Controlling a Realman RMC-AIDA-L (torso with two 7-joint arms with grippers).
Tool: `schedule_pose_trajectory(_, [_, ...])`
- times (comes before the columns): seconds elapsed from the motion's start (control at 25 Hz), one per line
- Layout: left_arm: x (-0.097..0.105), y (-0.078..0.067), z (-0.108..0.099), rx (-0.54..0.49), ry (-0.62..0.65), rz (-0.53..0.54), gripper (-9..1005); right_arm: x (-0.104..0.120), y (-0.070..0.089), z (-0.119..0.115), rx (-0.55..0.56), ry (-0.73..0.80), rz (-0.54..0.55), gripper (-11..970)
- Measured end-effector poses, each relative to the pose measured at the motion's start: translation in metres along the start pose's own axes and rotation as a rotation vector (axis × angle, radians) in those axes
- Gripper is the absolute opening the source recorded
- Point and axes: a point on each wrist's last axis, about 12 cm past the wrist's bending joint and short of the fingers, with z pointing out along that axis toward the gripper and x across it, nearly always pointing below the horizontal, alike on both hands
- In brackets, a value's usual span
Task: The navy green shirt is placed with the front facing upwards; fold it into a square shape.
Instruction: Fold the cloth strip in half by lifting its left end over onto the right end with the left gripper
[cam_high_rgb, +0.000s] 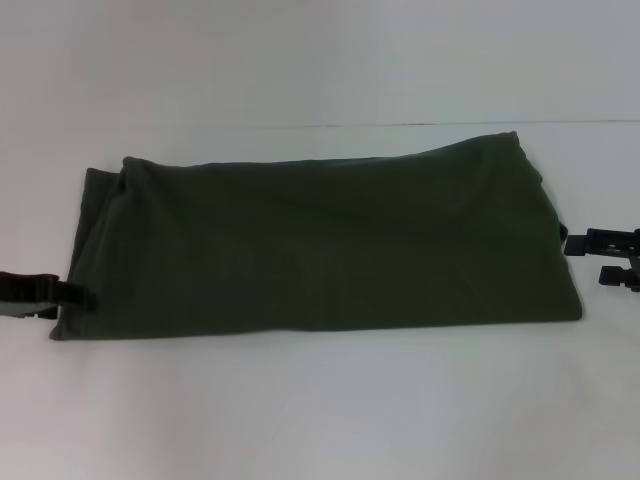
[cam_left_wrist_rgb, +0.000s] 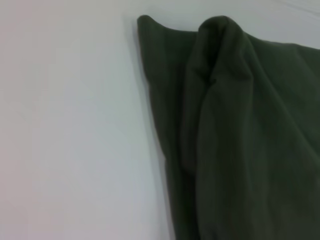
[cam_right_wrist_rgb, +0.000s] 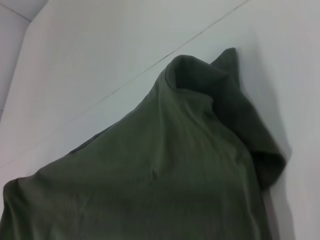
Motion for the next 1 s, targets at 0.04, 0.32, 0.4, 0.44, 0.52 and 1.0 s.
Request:
schedule_pose_trajectory(0.04, [0.0,-0.001,0.001,0.002,0.004,0.002,624,0.0,0.0,0.0,0.0,0.0,0.0,946])
schedule_pose_trajectory(0.32, [-0.001,-0.005,0.004,0.003,0.016,0.014,621,0.001,0.0,0.001,-0.001,0.003,0.0,945])
schedule_pose_trajectory(0.4, [0.0,-0.007,0.005,0.013,0.026,0.012,621,0.002,0.0,0.001,-0.001,0.004,0.001,945])
schedule_pose_trajectory(0.44, [0.0,-0.008,0.006,0.02,0.032,0.013,620,0.002,0.0,0.001,-0.001,0.004,0.001,945])
schedule_pose_trajectory(0.52, [0.0,-0.011,0.006,0.037,0.045,0.015,620,0.002,0.0,0.001,-0.001,0.004,0.0,945])
schedule_pose_trajectory(1.0, [-0.001,-0.011,0.005,0.034,0.065,0.019,613,0.002,0.0,0.002,-0.002,0.004,0.0,945])
